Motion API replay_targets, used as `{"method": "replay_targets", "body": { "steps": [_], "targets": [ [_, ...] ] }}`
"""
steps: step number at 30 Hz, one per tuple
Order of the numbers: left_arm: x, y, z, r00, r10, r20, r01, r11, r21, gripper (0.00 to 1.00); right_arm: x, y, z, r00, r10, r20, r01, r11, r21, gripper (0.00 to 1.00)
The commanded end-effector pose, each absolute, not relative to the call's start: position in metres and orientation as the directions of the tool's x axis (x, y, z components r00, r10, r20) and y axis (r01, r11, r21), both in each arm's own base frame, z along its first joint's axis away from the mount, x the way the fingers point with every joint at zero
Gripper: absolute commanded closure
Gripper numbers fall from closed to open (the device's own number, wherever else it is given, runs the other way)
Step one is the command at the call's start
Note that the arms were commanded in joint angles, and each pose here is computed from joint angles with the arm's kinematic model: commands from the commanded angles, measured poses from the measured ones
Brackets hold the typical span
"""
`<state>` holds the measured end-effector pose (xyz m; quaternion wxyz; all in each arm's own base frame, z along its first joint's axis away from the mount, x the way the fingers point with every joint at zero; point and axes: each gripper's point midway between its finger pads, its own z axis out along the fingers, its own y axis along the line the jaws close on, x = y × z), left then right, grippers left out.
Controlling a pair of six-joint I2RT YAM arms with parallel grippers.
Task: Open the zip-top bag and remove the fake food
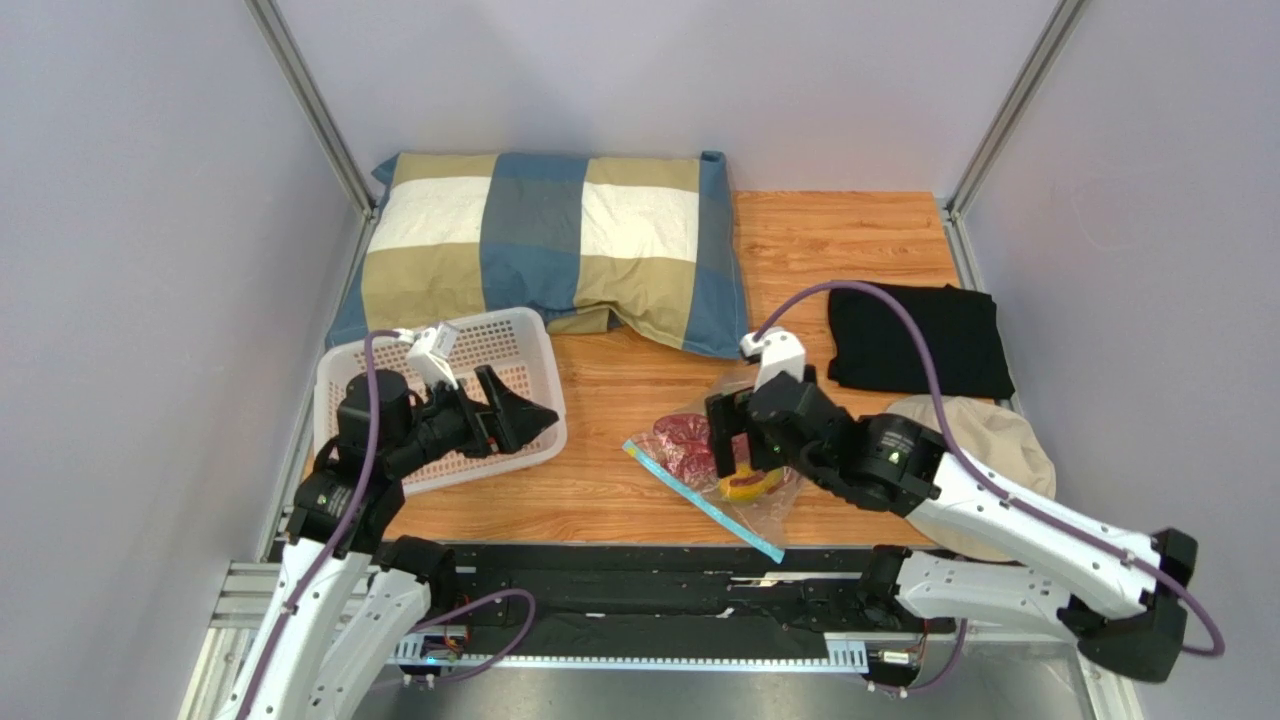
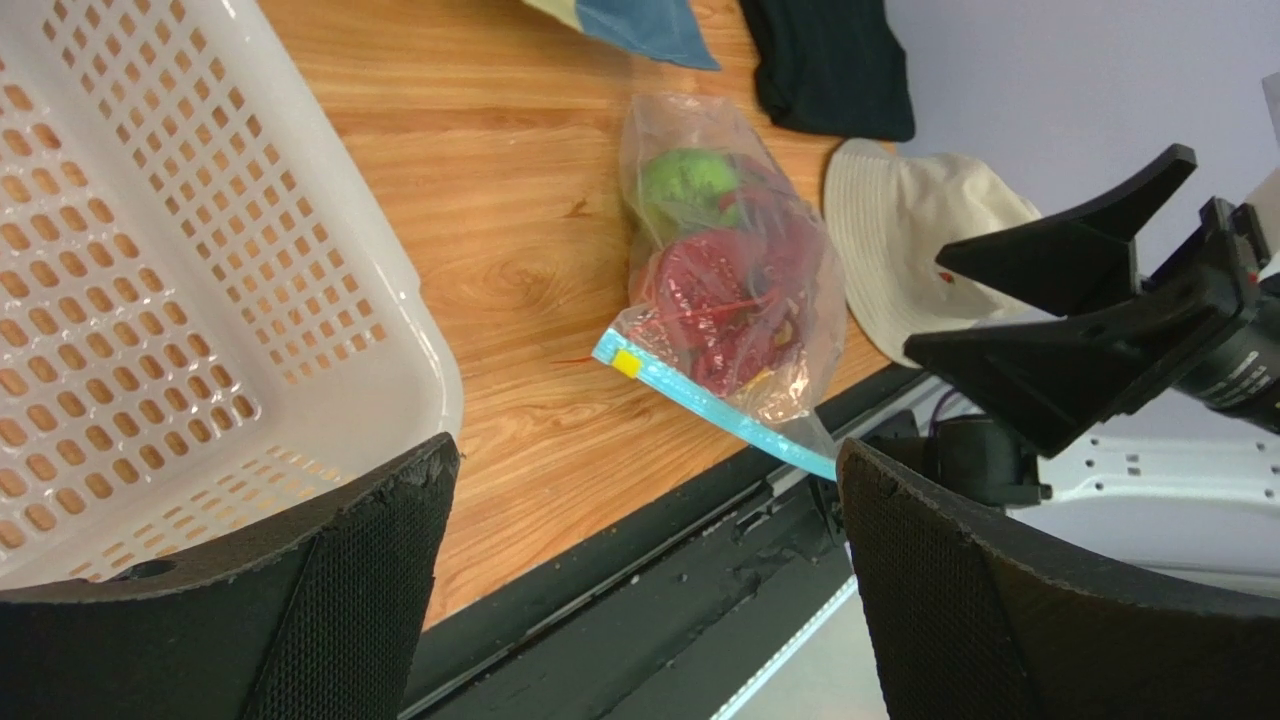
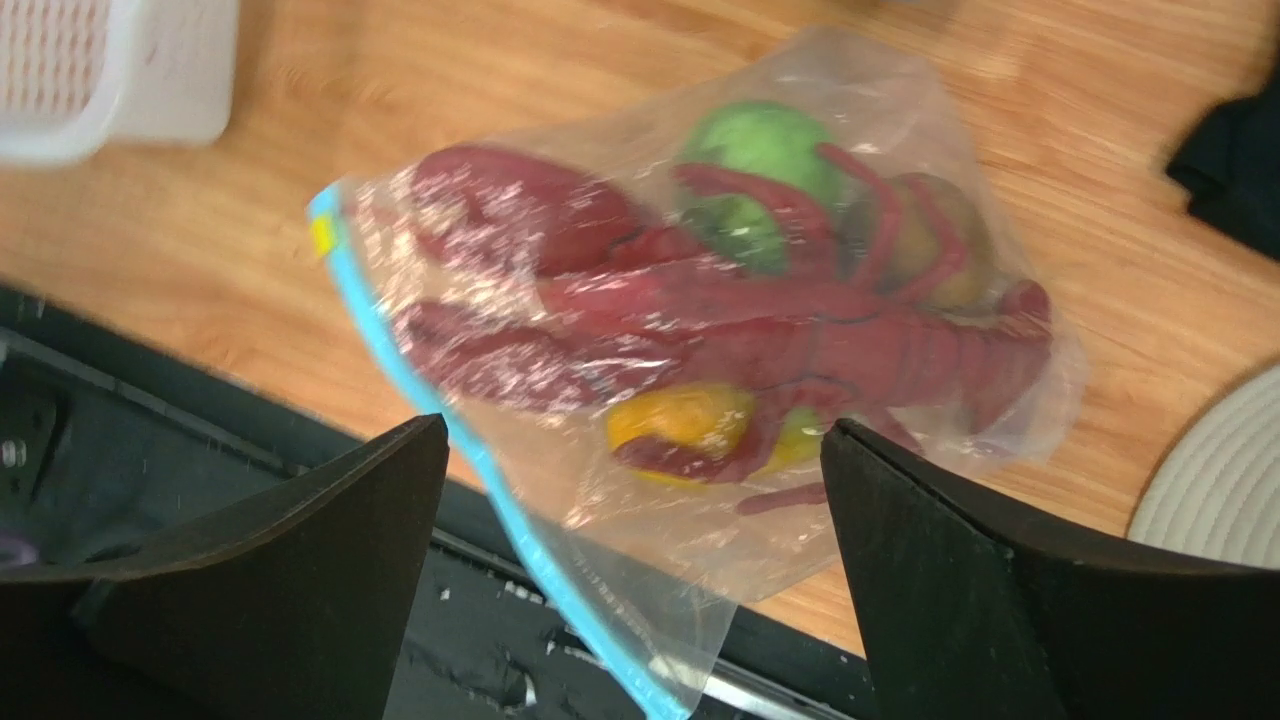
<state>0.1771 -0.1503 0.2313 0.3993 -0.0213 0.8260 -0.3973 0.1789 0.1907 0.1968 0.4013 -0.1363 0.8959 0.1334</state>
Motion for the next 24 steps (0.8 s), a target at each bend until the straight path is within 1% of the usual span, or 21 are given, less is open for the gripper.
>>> {"method": "replay_targets", "body": {
  "steps": [1, 2, 4, 5, 8, 9, 12, 13, 15, 17, 18, 20, 21, 22, 23, 24],
  "targets": [
    [0.167, -0.150, 0.244, -0.643, -0.333, -0.690, 0.353, 0.670, -0.653, 0.01, 0.182, 0.211, 0.231, -0.491, -0.242, -0.837, -0.385, 0.922, -0.041, 0.00],
    [0.166, -0.150, 0.244, -0.643, -0.332, -0.690, 0.356, 0.668, -0.654, 0.01, 0.173, 0.225, 0.219, -0.481, -0.332, -0.812, -0.434, 0.894, -0.109, 0.00],
    [0.164, -0.150, 0.245, -0.643, -0.345, -0.684, 0.351, 0.661, -0.664, 0.01, 0.173, 0.233, 0.213, -0.452, -0.407, -0.793, -0.426, 0.880, -0.209, 0.00],
    [0.163, -0.151, 0.243, -0.650, -0.346, -0.677, 0.346, 0.658, -0.668, 0.01, 0.168, 0.247, 0.200, -0.436, -0.491, -0.754, -0.460, 0.842, -0.283, 0.00],
    [0.160, -0.153, 0.239, -0.672, -0.358, -0.649, 0.330, 0.640, -0.694, 0.01, 0.166, 0.265, 0.185, -0.412, -0.581, -0.702, -0.473, 0.795, -0.380, 0.00],
    [0.159, -0.155, 0.239, -0.679, -0.358, -0.640, 0.329, 0.631, -0.702, 0.01, 0.167, 0.271, 0.170, -0.411, -0.625, -0.664, -0.478, 0.768, -0.426, 0.00],
    [0.157, -0.162, 0.233, -0.712, -0.368, -0.598, 0.320, 0.588, -0.743, 0.01, 0.164, 0.283, 0.146, -0.398, -0.671, -0.626, -0.494, 0.732, -0.470, 0.00],
    [0.157, -0.167, 0.237, -0.719, -0.378, -0.583, 0.328, 0.555, -0.765, 0.03, 0.162, 0.284, 0.140, -0.402, -0.672, -0.622, -0.496, 0.731, -0.469, 0.00],
    [0.159, -0.172, 0.228, -0.748, -0.379, -0.544, 0.305, 0.532, -0.790, 0.04, 0.159, 0.286, 0.126, -0.400, -0.673, -0.622, -0.503, 0.728, -0.465, 0.00],
    [0.162, -0.176, 0.227, -0.759, -0.380, -0.529, 0.306, 0.509, -0.805, 0.09, 0.158, 0.290, 0.122, -0.392, -0.650, -0.651, -0.503, 0.744, -0.440, 0.01],
    [0.166, -0.177, 0.224, -0.768, -0.377, -0.518, 0.295, 0.510, -0.808, 0.09, 0.159, 0.282, 0.112, -0.386, -0.662, -0.643, -0.490, 0.737, -0.465, 0.02],
    [0.170, -0.181, 0.225, -0.767, -0.367, -0.526, 0.319, 0.494, -0.809, 0.14, 0.163, 0.287, 0.105, -0.366, -0.640, -0.676, -0.482, 0.751, -0.451, 0.03],
    [0.172, -0.184, 0.224, -0.774, -0.360, -0.520, 0.319, 0.488, -0.812, 0.16, 0.168, 0.284, 0.107, -0.353, -0.633, -0.689, -0.447, 0.761, -0.470, 0.10],
    [0.174, -0.187, 0.230, -0.766, -0.356, -0.536, 0.351, 0.466, -0.812, 0.19, 0.170, 0.281, 0.108, -0.349, -0.626, -0.697, -0.427, 0.769, -0.476, 0.15],
    [0.174, -0.189, 0.228, -0.767, -0.350, -0.538, 0.361, 0.458, -0.812, 0.20, 0.173, 0.279, 0.112, -0.341, -0.619, -0.708, -0.409, 0.775, -0.481, 0.22],
    [0.176, -0.190, 0.229, -0.761, -0.350, -0.546, 0.372, 0.453, -0.810, 0.21, 0.176, 0.278, 0.120, -0.324, -0.613, -0.721, -0.388, 0.781, -0.489, 0.41]
  ]
}}
